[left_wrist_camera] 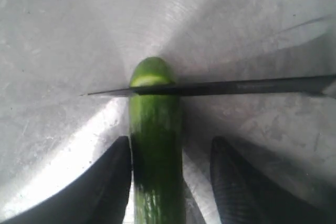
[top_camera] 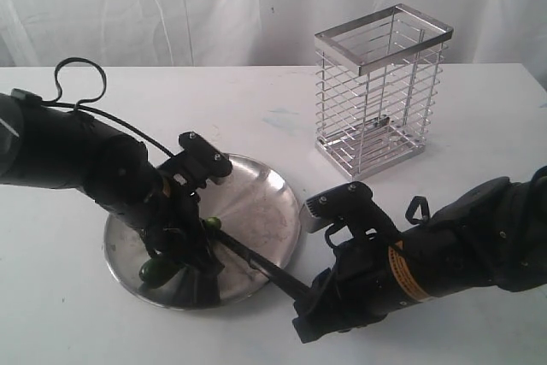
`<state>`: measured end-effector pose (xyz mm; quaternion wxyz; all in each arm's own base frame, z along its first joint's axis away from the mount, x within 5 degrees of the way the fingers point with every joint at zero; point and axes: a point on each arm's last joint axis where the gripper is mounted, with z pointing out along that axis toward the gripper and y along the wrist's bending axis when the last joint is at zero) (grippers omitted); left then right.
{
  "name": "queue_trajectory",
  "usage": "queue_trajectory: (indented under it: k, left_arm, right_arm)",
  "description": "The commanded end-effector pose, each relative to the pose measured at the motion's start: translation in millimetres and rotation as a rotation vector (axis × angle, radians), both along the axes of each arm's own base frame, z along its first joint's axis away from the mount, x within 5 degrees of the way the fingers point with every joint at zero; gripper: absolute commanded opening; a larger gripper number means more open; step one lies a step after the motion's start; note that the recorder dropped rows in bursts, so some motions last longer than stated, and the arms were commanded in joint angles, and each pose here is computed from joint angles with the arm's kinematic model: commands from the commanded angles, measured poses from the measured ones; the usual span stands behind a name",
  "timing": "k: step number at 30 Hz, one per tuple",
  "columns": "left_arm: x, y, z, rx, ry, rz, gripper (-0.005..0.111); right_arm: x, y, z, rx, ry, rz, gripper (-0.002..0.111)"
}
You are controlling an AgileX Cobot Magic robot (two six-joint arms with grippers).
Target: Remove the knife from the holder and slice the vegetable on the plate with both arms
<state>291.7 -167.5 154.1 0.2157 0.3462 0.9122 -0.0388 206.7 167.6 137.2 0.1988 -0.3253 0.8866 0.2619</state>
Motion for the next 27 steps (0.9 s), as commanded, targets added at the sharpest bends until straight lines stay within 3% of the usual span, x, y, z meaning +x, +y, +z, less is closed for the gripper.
queue_trajectory:
  k: [1, 12, 27]
  left_arm:
    - [10.2, 13.4, 2.8, -0.009, -0.007, 0.053, 0.051]
    - [30.4, 56.4, 4.8, -0.010, -0.011, 0.193, 0.051]
    - [29.3, 57.6, 6.2, -0.033, 0.009, 0.225, 0.051]
  right_arm:
    - [0.5, 1.7, 4.3, 0.014, -0.008, 0.011, 0.000]
    - [0.5, 1.7, 4.3, 0.014, -0.008, 0.011, 0.000]
    - [10.7, 7.7, 14.2, 0.046, -0.024, -0.020, 0.000]
